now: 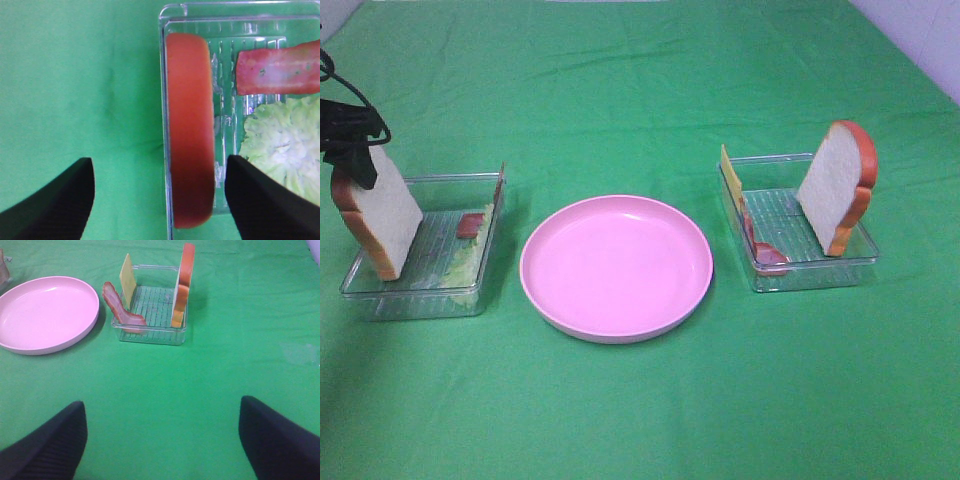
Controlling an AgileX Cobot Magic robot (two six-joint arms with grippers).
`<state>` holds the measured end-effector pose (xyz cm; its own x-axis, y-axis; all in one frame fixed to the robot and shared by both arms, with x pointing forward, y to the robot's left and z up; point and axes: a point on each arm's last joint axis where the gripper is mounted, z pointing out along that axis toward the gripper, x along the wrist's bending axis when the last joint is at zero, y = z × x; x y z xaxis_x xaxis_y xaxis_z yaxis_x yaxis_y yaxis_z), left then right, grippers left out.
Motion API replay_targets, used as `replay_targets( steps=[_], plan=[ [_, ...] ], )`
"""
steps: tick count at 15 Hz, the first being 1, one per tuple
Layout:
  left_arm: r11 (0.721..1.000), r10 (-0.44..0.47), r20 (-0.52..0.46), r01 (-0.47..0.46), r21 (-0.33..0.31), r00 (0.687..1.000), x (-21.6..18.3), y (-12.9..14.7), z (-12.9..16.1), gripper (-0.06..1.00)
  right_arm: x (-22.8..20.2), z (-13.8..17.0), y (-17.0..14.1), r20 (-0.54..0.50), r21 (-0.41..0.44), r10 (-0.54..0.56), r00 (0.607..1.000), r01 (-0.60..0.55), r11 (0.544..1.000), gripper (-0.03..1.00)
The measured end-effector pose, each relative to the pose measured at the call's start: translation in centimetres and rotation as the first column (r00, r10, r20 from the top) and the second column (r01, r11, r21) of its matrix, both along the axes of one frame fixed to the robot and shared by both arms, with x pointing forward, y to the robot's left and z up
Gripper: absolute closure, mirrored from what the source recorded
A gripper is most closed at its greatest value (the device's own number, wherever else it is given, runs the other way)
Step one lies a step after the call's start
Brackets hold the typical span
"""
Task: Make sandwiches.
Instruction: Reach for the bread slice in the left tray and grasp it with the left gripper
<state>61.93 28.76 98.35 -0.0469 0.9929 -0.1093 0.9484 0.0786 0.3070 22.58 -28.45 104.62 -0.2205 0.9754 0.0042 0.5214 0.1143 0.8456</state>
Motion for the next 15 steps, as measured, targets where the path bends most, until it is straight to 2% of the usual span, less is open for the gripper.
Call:
replay_targets(
  steps=[2,6,10,12,15],
  plan=[
    [1.0,0.001,-0.005,-0.001,0.0,1.0,0.3,0.0,-0.8,0.25,0.0,0.0,0.0,0.0,0.0,0.0,1.0,0.0,1.0,0.19],
    [0.999,0.028,0.095,-0.026,-0.021,0.995,1.3,-0.1,-0.7,0.25,0.0,0.0,0.0,0.0,0.0,0.0,1.0,0.0,1.0,0.19],
    [0.998,0.045,0.08,-0.042,-0.047,0.996,1.5,-0.3,-1.4,0.27,0.0,0.0,0.0,0.0,0.0,0.0,1.0,0.0,1.0,0.19],
    [0.998,0.046,0.078,-0.042,-0.048,0.996,1.5,-0.3,-1.5,0.4,0.0,0.0,0.0,0.0,0.0,0.0,1.0,0.0,1.0,0.19],
    [0.998,0.048,0.079,-0.044,-0.051,0.996,1.5,-0.3,-1.5,0.69,0.0,0.0,0.0,0.0,0.0,0.0,1.0,0.0,1.0,0.19]
  ],
)
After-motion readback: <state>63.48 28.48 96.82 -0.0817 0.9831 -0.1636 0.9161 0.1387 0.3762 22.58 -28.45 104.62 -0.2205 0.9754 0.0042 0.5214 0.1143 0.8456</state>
